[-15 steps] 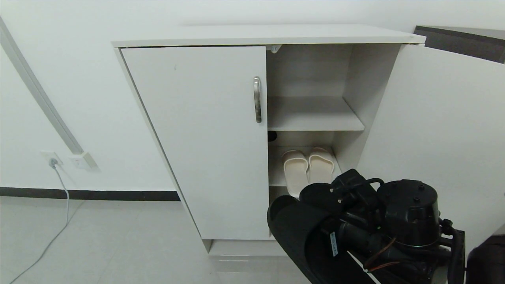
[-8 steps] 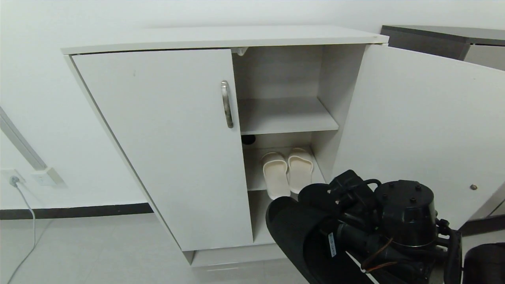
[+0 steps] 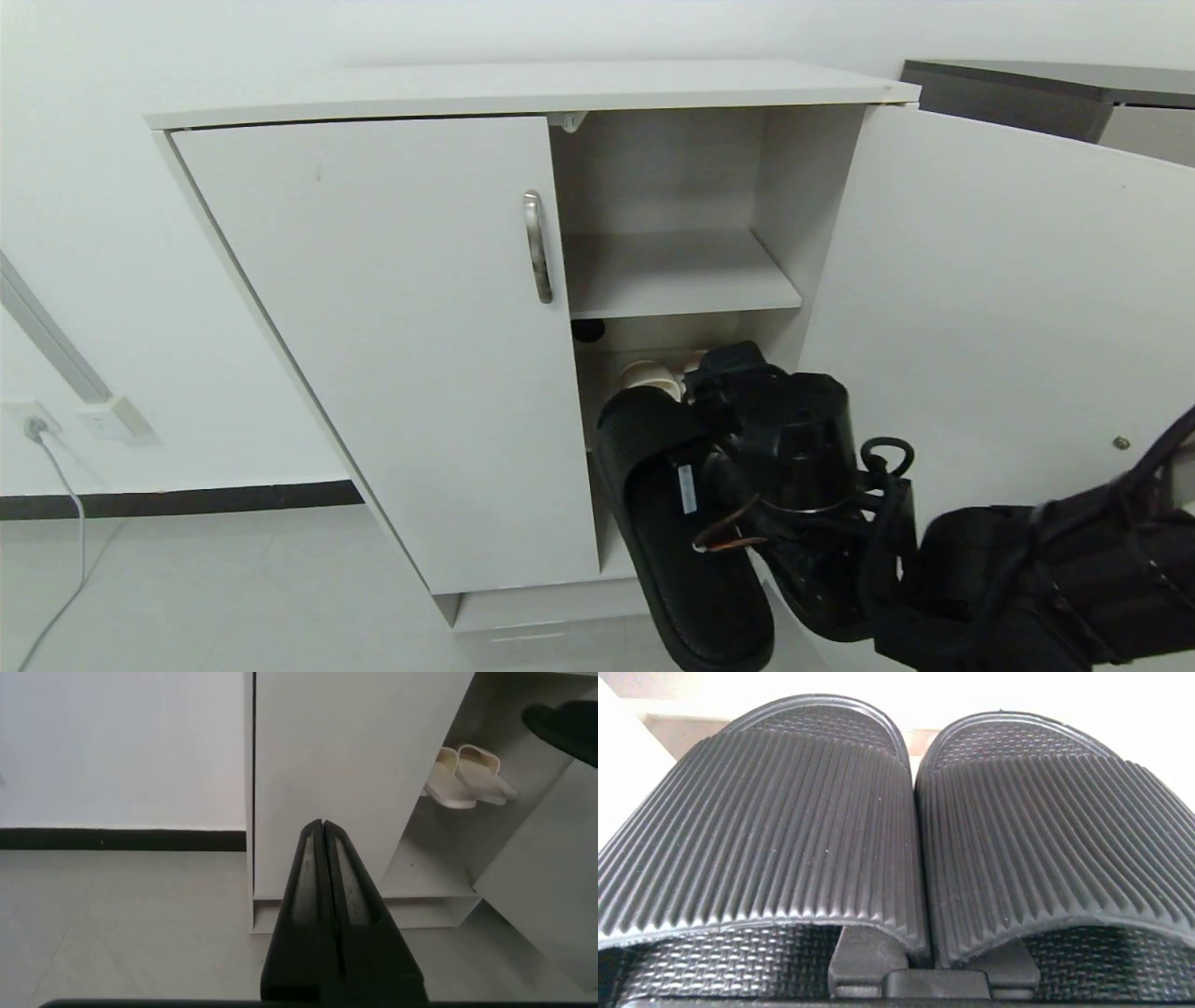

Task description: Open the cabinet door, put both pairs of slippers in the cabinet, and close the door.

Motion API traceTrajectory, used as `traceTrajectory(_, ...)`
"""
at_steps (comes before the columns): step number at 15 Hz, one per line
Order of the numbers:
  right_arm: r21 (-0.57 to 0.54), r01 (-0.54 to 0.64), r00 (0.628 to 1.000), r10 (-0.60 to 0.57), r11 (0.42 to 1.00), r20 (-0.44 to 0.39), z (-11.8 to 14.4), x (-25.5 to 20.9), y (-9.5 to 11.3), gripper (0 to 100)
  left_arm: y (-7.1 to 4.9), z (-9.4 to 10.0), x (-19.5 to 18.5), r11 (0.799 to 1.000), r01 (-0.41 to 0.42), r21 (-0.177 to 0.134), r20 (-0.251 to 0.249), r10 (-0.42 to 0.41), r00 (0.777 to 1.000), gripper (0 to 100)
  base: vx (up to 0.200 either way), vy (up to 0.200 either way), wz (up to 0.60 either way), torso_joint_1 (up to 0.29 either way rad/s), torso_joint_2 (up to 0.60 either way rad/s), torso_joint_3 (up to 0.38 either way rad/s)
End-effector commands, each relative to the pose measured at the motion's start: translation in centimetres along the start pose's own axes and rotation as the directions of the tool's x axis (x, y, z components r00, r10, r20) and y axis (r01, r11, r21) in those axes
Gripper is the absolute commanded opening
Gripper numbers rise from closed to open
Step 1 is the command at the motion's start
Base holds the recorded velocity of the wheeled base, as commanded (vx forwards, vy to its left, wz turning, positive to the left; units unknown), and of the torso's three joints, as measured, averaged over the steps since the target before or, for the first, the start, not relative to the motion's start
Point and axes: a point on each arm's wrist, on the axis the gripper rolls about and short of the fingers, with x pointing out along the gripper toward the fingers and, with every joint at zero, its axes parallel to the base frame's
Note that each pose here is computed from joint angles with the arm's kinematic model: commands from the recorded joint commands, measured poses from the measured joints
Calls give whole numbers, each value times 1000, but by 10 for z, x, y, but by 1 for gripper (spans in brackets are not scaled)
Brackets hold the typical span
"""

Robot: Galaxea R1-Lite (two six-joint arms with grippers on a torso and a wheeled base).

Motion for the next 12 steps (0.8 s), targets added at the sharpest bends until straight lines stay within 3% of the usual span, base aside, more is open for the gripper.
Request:
traceTrajectory(1,37,66,998,-65,997,-6,27,13,21,0,0,0,0,1000,-1,0,0,1,1000,0,0,0,0,0,0,0)
traceTrajectory(2,81,146,989,-143,986,-43,53,17,25,0,0,0,0,1000,-1,0,0,1,1000,0,0,0,0,0,0,0)
traceTrajectory(6,116,213,975,-203,970,-95,92,12,20,0,0,0,0,1000,-1,1,0,1,1000,0,0,0,0,0,0,0)
traceTrajectory(12,92,248,967,-240,964,-85,92,22,16,0,0,0,0,1000,-1,0,0,1,1000,0,0,0,0,0,0,0)
